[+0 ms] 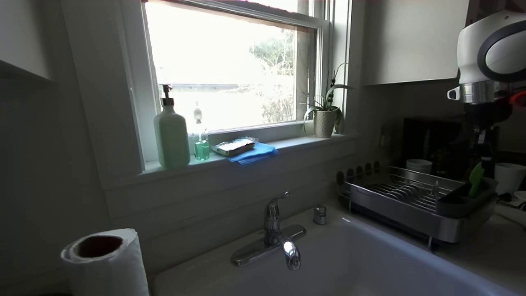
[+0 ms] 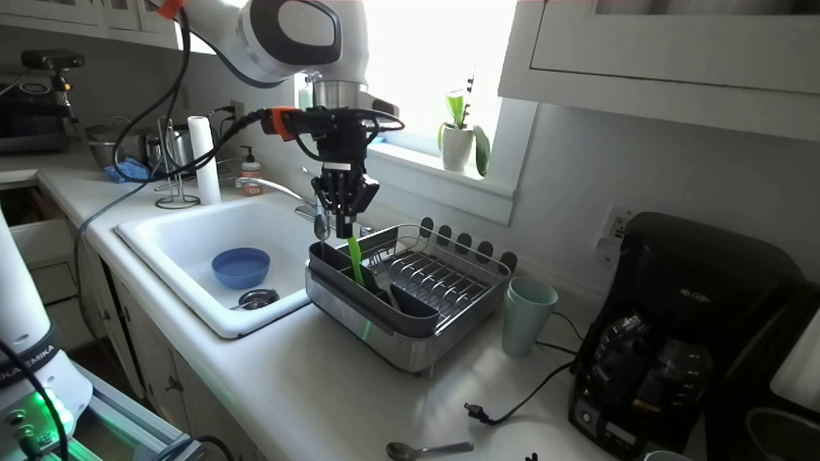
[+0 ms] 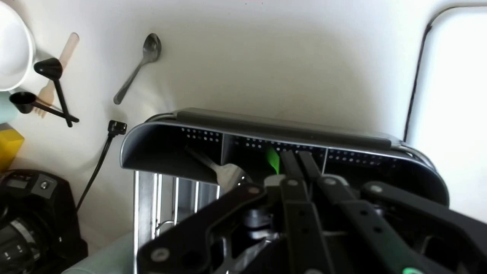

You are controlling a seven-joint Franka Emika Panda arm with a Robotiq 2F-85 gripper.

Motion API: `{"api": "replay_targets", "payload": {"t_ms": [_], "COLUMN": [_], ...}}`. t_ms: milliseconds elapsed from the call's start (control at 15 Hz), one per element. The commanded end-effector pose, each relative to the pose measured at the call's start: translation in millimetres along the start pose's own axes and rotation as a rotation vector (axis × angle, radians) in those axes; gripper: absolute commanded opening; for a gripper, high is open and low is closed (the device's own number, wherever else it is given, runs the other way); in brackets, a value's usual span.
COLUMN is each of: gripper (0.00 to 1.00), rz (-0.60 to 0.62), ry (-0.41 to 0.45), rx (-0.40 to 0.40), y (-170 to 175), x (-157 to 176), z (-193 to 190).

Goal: Place the fork in the right compartment, the spoon in the left compartment and the knife in the middle compartment

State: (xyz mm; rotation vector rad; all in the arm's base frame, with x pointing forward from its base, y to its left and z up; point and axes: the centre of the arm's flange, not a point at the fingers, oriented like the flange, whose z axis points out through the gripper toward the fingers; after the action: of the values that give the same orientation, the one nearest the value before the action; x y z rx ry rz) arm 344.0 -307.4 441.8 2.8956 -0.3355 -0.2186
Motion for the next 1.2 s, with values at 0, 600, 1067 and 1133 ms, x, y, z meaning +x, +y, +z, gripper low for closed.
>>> {"api": "replay_targets", "payload": {"t_ms": [0, 600, 1067, 1133], "gripper": [0.30, 0.92, 1.00, 1.00], "rz": [-0.004, 0.057, 0.159, 0.179], "ry": [-0.002, 0.125, 0.250, 0.265], "rx": [0.032, 0.059, 0.130, 0.138], "y": [-7.5, 18.0, 50.5, 56.5], "x": [4.8, -13.7, -56.1, -61.9], "z": [16.9, -16.6, -62.8, -68.3]}}
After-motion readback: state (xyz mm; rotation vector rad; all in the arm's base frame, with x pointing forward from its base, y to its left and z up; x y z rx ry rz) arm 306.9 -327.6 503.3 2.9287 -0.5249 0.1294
